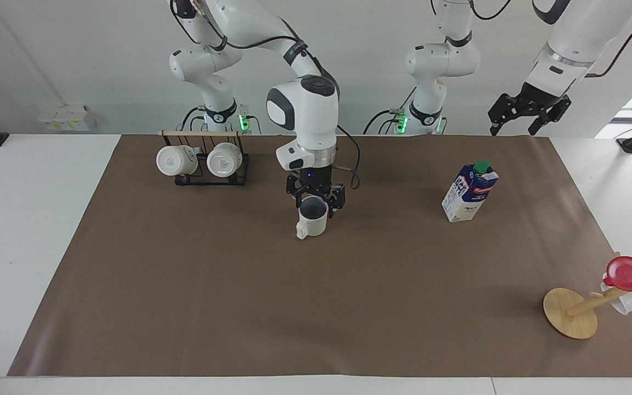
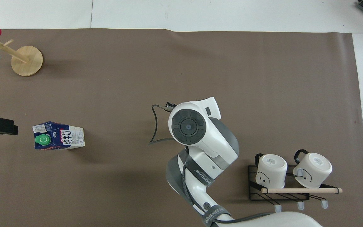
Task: Place cup and milk on table
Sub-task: 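Lower the white mug onto the table and open the right gripper, then withdraw the right gripper while the left gripper grasps the milk carton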
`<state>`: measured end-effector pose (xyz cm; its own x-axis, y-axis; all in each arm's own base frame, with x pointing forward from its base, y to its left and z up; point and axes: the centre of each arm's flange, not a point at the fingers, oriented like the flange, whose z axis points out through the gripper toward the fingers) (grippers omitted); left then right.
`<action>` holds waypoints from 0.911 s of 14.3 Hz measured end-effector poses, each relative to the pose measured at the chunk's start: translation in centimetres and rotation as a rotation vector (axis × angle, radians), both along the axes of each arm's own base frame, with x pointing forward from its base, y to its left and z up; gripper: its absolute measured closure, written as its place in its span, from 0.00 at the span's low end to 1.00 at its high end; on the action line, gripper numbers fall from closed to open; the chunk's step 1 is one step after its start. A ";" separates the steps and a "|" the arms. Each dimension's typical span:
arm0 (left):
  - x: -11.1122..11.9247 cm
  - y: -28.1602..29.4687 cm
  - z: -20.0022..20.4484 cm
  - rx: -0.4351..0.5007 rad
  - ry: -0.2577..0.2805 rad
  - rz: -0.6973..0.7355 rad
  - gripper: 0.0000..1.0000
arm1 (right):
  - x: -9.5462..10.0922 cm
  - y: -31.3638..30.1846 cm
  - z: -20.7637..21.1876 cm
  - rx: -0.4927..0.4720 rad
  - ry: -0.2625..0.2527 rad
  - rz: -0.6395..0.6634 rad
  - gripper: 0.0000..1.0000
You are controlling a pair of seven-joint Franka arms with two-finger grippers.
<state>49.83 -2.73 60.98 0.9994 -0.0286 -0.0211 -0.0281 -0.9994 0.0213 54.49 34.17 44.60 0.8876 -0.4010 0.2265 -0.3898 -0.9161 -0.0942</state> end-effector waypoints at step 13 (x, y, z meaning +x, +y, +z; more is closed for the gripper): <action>-0.4 -1.2 -9.7 0.000 -0.096 -0.090 0.00 | 1.9 -24.0 11.0 -0.093 0.128 0.210 0.00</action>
<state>49.45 -3.88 51.32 0.9902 -0.1182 0.0742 -0.1195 -0.9927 0.0137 56.39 10.14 55.62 0.9731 -0.1873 0.1341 -0.1932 -0.9806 0.0324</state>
